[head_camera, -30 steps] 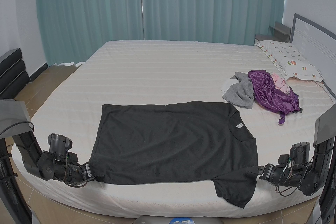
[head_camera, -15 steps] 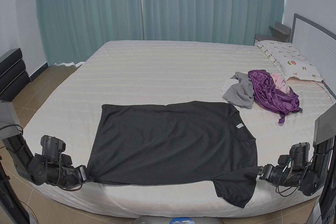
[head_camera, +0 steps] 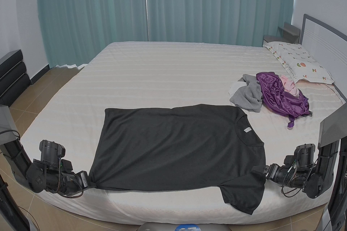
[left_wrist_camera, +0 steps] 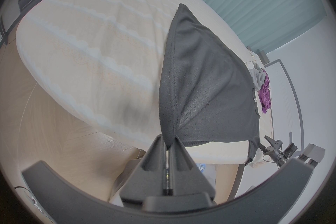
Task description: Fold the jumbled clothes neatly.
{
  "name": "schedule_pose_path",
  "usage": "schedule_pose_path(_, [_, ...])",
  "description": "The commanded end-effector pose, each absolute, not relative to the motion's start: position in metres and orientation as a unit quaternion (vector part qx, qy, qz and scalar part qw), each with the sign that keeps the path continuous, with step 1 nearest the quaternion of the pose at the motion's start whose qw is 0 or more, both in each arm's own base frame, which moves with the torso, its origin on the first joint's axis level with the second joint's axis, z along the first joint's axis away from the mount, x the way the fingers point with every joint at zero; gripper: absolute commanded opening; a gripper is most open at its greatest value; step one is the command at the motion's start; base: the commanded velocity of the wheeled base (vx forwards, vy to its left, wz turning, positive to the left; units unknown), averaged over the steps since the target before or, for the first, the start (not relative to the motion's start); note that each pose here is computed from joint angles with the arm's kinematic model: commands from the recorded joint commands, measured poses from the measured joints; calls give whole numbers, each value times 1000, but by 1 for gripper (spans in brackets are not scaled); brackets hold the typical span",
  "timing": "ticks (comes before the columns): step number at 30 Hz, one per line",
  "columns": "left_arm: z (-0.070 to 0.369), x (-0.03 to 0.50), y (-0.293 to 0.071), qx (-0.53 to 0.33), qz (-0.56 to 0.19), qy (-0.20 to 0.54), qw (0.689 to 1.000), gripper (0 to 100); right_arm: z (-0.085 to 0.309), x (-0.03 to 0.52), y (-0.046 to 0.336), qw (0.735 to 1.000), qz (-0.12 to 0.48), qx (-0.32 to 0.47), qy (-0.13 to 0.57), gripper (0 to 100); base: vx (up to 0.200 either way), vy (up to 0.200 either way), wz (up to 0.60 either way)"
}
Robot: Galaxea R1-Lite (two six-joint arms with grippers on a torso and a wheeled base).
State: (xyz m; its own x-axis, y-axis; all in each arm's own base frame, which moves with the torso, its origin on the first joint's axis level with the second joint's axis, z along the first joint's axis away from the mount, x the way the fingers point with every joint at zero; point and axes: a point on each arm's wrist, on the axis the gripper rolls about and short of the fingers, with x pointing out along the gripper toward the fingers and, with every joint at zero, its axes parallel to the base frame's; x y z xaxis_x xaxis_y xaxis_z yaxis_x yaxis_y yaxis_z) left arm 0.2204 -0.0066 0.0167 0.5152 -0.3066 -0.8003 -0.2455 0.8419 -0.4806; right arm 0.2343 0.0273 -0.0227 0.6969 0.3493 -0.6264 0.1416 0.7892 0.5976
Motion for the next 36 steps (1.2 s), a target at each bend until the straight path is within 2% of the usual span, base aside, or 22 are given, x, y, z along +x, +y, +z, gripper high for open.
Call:
schedule_pose_path(1, [17, 220, -7, -282, -20, 492, 824, 0, -33, 250, 28, 867, 50, 321, 378, 100, 0, 0, 0])
schedule_pose_path(5, [17, 220, -7, -282, -21, 492, 823, 0, -35, 259, 29, 865, 46, 336, 370, 100, 0, 0, 0])
schedule_pose_path(6, [16, 219, -7, -283, -20, 493, 822, 0, -35, 260, 28, 866, 45, 337, 368, 0, 0, 0, 0])
schedule_pose_path(23, [15, 220, -8, -297, -32, 498, 814, 0, -25, 293, 20, 879, 45, 360, 308, 0, 0, 0, 0])
schedule_pose_path(32, [15, 220, -8, -304, -32, 498, 812, 0, -29, 300, 22, 878, 48, 361, 310, 0, 0, 0, 0])
schedule_pose_path(33, [15, 220, -8, -304, -32, 498, 812, 0, -28, 300, 21, 878, 49, 362, 309, 100, 0, 0, 0])
schedule_pose_path(36, [15, 220, -8, -303, -32, 498, 812, 0, -27, 301, 20, 879, 50, 362, 305, 100, 0, 0, 0])
